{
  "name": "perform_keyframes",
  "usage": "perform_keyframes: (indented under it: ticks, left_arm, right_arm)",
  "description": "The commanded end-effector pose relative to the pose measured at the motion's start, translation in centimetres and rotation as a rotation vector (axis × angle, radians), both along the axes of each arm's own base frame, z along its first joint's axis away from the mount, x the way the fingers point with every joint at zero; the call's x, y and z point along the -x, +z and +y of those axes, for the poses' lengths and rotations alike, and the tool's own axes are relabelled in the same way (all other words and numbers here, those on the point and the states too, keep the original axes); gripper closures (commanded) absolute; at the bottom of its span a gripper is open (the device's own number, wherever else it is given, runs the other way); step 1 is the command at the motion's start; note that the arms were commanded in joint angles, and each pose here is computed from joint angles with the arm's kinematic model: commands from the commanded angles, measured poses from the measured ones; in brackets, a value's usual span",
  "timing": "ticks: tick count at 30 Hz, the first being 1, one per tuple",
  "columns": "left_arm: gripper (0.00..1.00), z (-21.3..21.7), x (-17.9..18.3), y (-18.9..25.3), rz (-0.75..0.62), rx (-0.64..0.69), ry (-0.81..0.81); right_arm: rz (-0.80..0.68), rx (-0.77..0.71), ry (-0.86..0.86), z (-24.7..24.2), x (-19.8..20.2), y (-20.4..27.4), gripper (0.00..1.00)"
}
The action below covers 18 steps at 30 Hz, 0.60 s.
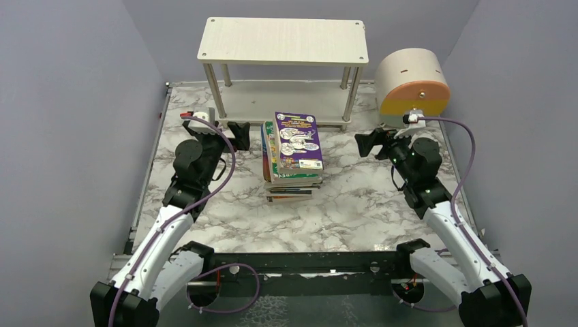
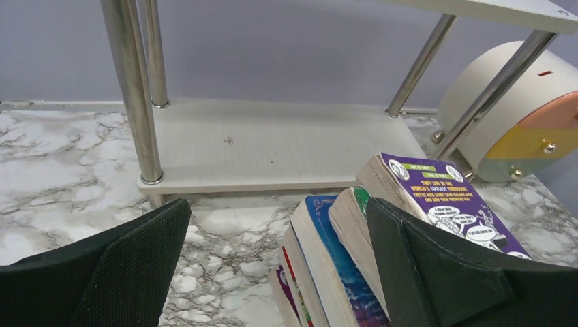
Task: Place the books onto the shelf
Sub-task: Adjust the book at the center of the board.
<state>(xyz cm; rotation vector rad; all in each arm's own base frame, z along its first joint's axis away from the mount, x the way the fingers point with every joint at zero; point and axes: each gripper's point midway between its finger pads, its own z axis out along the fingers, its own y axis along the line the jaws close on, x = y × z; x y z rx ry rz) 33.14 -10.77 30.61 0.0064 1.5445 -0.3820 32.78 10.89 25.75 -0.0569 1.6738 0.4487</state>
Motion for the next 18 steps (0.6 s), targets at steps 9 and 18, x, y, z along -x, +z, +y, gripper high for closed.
perform_keyframes:
  ticks: [9,18]
  left_arm:
    - [0.02,0.8,2.5,0.1,-0.029,0.066,0.009]
    - [0.02,0.0,0.9,-3.6,0.117,0.035,0.001]
  right_arm:
    - [0.101,-0.023,0.094,1.8,0.9,-4.0,0.00]
    - [0.360,-0.191,0.326,7.3,-0.2,-11.4,0.00]
